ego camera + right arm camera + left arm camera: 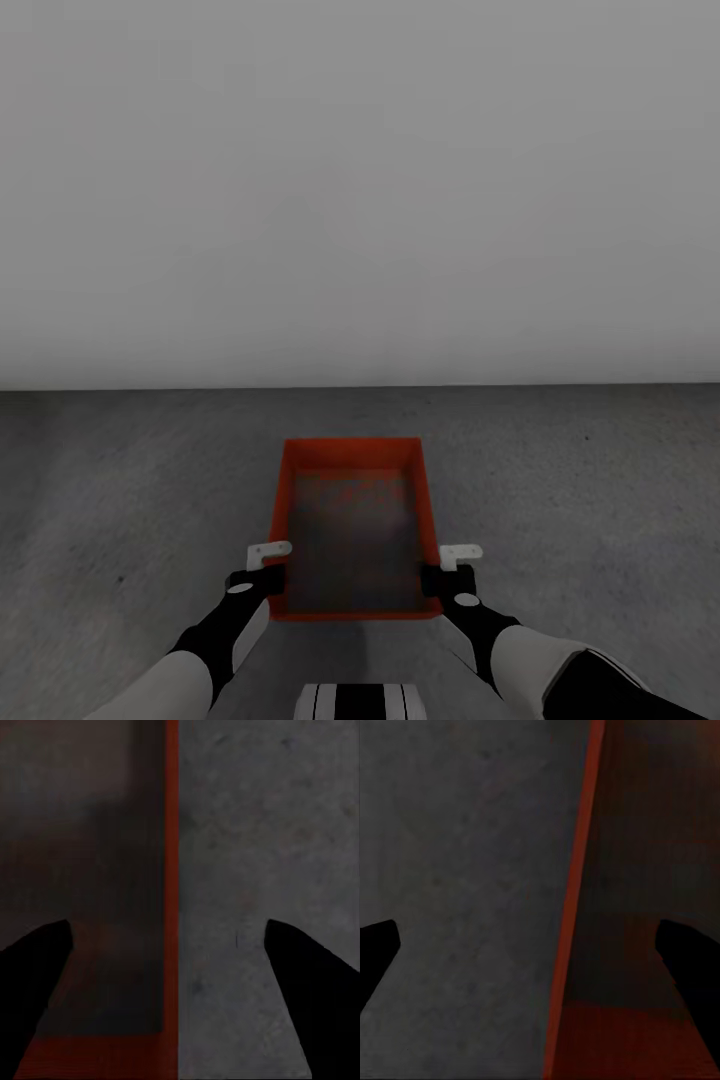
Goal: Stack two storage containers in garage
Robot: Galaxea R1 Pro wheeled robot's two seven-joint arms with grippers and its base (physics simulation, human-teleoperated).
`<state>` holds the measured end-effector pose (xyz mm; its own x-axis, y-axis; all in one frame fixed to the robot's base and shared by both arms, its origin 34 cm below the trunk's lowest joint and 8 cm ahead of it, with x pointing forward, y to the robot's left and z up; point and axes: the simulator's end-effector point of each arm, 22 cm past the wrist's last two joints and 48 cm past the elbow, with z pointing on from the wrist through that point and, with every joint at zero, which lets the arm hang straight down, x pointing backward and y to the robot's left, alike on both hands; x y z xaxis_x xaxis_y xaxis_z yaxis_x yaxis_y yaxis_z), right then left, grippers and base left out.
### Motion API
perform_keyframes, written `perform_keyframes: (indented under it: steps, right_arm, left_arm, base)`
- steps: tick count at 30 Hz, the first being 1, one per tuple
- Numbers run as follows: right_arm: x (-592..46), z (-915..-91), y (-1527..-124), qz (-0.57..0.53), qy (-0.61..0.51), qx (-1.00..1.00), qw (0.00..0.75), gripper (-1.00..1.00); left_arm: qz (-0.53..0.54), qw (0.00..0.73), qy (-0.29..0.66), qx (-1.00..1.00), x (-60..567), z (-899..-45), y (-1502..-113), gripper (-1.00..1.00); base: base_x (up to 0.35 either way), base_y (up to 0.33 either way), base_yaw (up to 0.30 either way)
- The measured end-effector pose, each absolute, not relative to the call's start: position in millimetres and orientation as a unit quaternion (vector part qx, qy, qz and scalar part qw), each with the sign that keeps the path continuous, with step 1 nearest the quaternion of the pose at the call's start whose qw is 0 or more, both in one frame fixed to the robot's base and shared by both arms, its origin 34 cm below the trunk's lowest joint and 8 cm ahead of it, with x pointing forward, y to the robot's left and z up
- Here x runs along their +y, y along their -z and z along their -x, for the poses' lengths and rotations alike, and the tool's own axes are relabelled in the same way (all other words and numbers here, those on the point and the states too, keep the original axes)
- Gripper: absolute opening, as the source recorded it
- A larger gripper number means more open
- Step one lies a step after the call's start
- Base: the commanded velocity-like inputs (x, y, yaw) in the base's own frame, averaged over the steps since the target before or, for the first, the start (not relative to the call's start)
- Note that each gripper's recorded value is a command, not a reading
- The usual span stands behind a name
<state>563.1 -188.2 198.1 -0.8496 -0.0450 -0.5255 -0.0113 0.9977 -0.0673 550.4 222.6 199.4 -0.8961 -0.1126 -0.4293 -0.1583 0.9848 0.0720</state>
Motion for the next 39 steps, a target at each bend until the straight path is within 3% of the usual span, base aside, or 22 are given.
perform_keyframes:
  steps: [39]
  right_arm:
    - [-189,-571,-229,0.015,0.031,0.961,0.274,1.0]
  left_arm:
    - [0.079,0.221,-0.049,0.971,221,-560,-231,1.0]
  base:
    - [0.0,0.0,0.0]
